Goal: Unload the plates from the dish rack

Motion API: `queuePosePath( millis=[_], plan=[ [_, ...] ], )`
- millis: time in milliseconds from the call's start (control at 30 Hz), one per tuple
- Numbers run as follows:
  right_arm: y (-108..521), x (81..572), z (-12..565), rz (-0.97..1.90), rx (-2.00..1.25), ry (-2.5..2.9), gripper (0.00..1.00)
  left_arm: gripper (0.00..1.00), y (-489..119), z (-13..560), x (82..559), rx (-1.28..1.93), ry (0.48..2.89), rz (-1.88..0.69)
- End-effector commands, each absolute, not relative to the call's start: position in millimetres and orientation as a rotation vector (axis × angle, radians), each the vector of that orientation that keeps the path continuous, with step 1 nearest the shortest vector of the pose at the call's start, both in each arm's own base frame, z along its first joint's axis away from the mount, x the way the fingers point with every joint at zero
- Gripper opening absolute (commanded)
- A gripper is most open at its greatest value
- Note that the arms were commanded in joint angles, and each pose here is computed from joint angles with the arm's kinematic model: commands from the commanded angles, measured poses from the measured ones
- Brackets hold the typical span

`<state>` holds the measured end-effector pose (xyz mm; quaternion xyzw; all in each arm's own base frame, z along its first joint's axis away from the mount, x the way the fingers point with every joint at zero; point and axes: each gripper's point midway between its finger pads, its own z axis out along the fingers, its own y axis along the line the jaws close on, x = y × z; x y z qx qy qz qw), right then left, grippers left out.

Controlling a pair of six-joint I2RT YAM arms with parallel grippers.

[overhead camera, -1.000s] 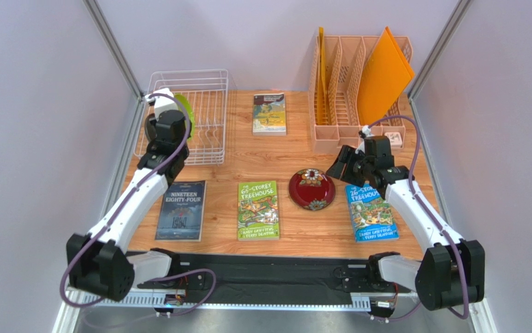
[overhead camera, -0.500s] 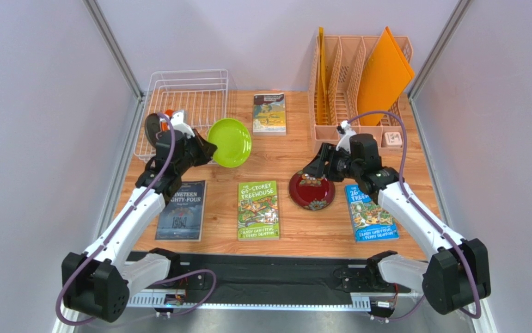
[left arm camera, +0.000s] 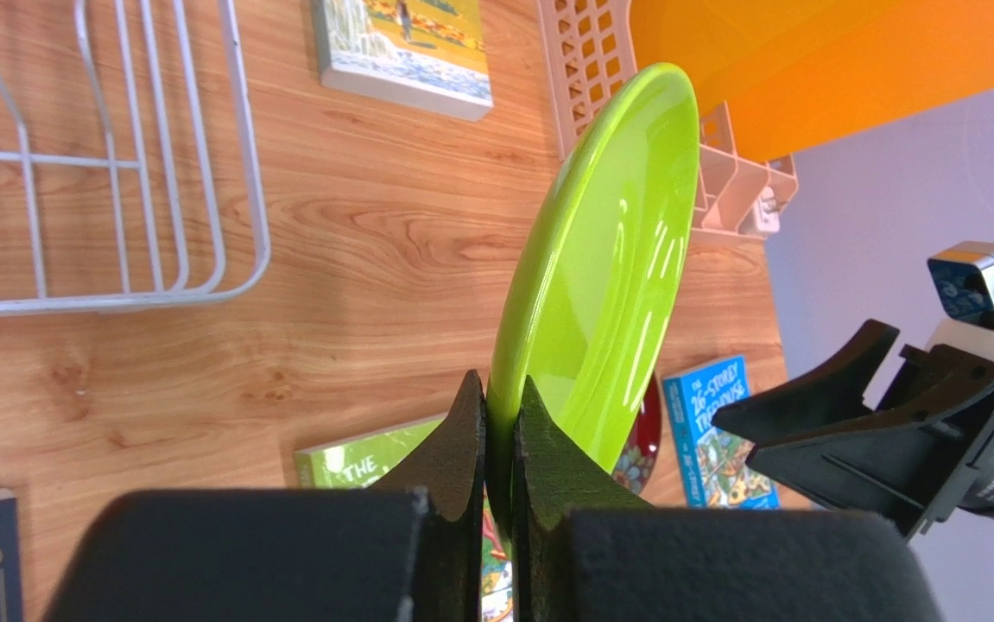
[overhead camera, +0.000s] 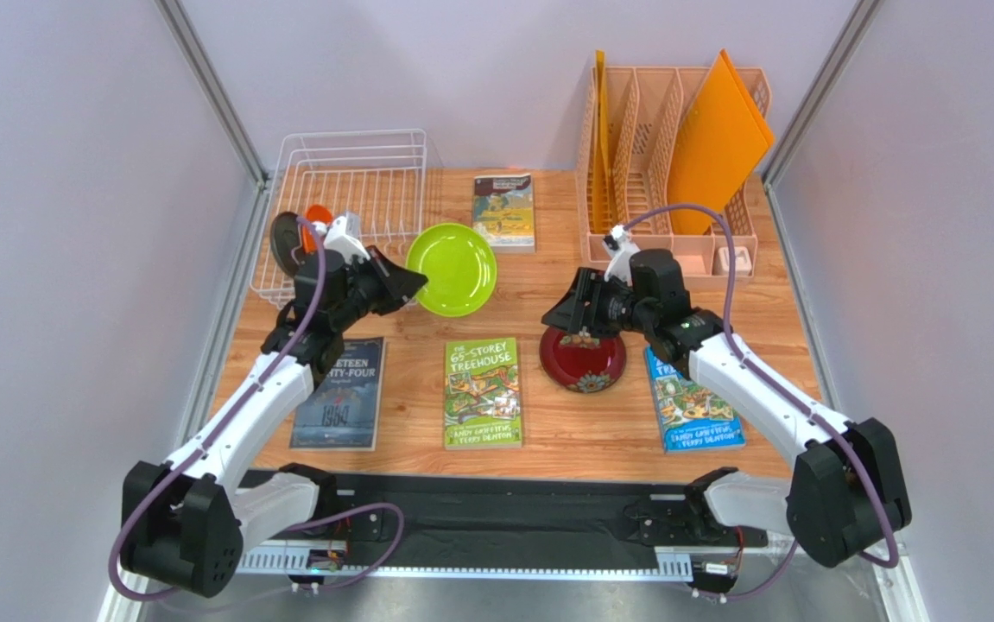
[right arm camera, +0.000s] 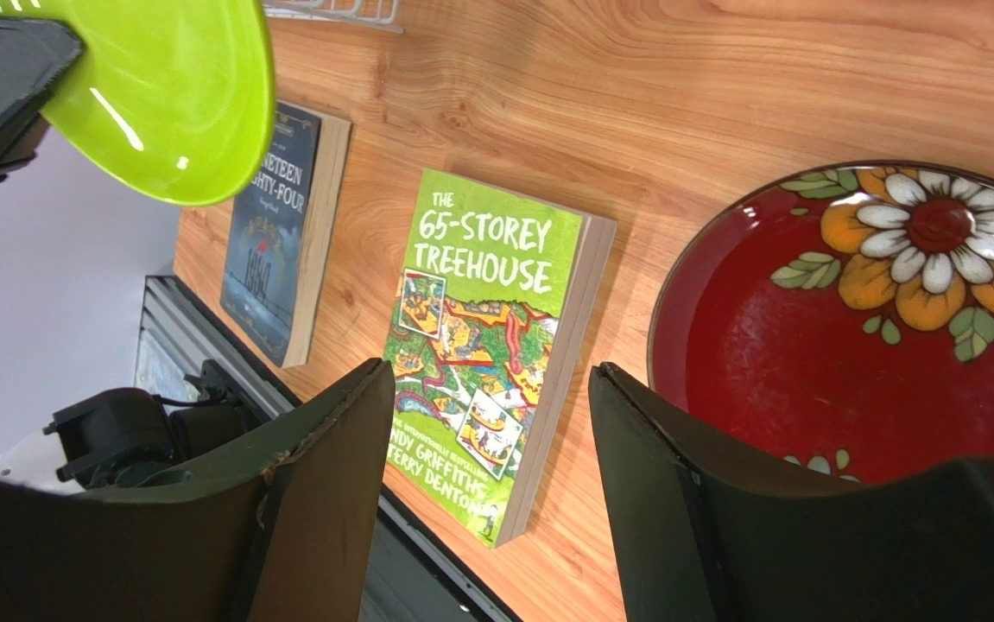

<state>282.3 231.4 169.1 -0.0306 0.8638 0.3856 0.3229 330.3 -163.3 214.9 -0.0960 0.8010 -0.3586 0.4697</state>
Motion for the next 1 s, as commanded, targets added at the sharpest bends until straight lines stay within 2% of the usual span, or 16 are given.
queuePosePath(
  millis=[0,600,667,700,733,800,833,867,900,967],
  plan=[
    [250.3,291.3,199.8,1.102,-0.133,2.147,0.62,0.0,-182.0,228.5,331.2,-0.223,1.905,-1.012],
    [300.2,319.8,195.0,1.264,-0.229,2.088,0.6,0.0,-231.2,207.0,307.5,-0.139,1.972,-1.091],
    [302.6,322.8,190.7,1.27,-0.228,2.093,0.55,0.0,-232.9,201.8,305.2,-0.135,1.985,-1.093],
    [304.2,322.7,190.4,1.279,-0.238,2.091,0.47,0.0,-234.8,199.6,304.5,-0.132,1.99,-1.097],
    [304.8,323.0,189.9,1.282,-0.24,2.093,0.27,0.0,-234.8,196.9,303.8,-0.132,1.995,-1.097],
    [304.7,322.9,190.4,1.282,-0.245,2.083,0.15,0.0,-235.3,193.0,302.4,-0.131,2.004,-1.098],
    [303.8,322.9,191.7,1.275,-0.248,2.079,0.0,0.0,-235.1,192.2,302.2,-0.128,2.005,-1.096],
    [300.9,322.3,193.7,1.257,-0.245,2.072,0.0,0.0,-233.2,192.2,302.7,-0.128,2.002,-1.082],
    [296.3,324.7,190.9,1.217,-0.217,2.084,0.0,0.11,-231.6,188.6,302.2,-0.129,2.017,-1.066],
    [286.5,325.7,188.5,1.152,-0.2,2.098,0.0,0.43,-226.0,188.4,304.4,-0.121,2.02,-1.013]
  ],
)
